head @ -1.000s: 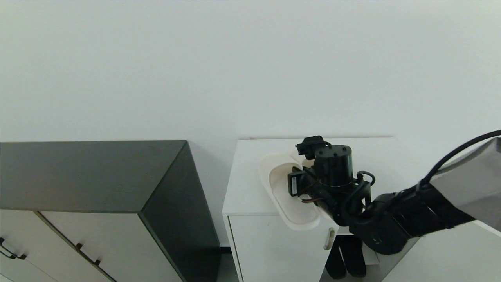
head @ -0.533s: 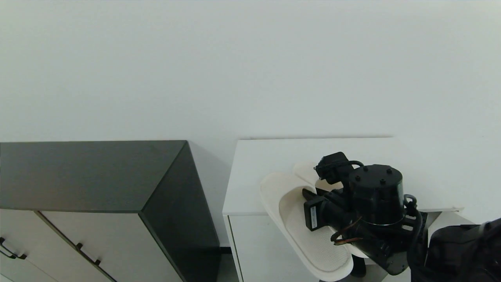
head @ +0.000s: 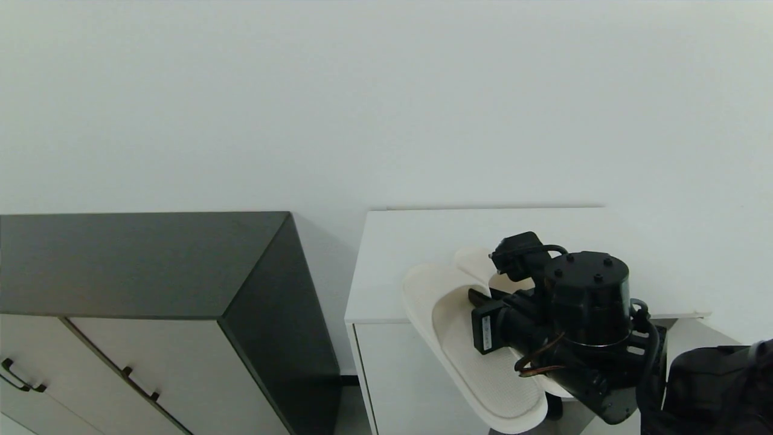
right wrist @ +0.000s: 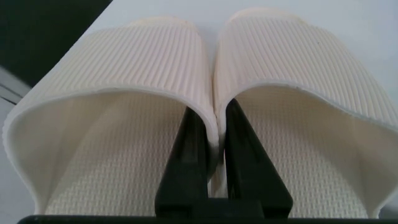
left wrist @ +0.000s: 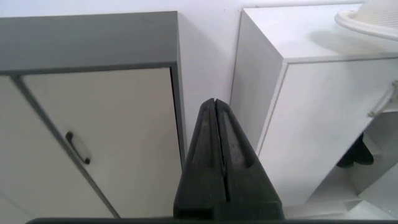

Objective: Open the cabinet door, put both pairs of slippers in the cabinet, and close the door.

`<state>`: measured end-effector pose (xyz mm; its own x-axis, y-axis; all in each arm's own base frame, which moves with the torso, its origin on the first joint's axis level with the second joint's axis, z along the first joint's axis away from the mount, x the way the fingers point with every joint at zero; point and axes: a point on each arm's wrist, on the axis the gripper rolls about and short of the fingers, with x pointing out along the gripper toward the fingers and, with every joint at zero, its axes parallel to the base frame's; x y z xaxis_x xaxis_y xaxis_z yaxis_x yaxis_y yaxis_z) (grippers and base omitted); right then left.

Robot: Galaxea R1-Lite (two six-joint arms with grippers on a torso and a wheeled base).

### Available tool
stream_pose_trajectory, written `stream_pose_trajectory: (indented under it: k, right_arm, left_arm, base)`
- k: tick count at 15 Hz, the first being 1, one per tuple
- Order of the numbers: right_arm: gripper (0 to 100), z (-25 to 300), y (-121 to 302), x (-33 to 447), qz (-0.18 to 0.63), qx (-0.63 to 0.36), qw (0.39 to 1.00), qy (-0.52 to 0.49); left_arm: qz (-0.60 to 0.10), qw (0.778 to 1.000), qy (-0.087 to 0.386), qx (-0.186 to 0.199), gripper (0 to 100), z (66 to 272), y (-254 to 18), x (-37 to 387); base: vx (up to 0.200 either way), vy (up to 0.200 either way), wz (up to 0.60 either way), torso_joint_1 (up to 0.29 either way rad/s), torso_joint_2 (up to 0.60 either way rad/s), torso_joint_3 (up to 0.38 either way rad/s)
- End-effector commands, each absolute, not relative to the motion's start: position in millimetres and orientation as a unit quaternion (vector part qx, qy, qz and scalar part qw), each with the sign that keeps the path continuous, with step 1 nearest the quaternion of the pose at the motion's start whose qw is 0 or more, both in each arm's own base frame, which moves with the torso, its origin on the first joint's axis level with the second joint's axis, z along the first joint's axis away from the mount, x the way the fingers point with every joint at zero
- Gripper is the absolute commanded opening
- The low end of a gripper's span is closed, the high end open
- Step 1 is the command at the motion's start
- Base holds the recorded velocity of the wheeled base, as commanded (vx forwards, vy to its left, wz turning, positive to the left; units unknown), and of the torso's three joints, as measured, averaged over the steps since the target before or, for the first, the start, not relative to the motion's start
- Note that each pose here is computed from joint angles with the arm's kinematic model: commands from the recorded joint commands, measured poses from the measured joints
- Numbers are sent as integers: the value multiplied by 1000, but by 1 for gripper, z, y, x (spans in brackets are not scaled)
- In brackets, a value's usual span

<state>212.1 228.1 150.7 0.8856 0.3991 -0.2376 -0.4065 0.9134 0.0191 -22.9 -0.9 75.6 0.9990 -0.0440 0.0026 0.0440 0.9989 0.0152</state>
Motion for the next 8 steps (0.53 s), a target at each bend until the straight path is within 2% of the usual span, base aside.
stream_pose_trajectory:
  k: [1,8]
  right_arm:
    - [0,151,228,212,207,-16,971,119]
    - [0,151,228,213,206,-15,971,118]
  left_arm:
    - [-22,1000,-1,8,0,76,-1,-23]
    - [-22,1000,-1,8,0,76,-1,-23]
  base:
    - [-200,0,0,2,2,-2]
    - [-200,0,0,-4,0,4]
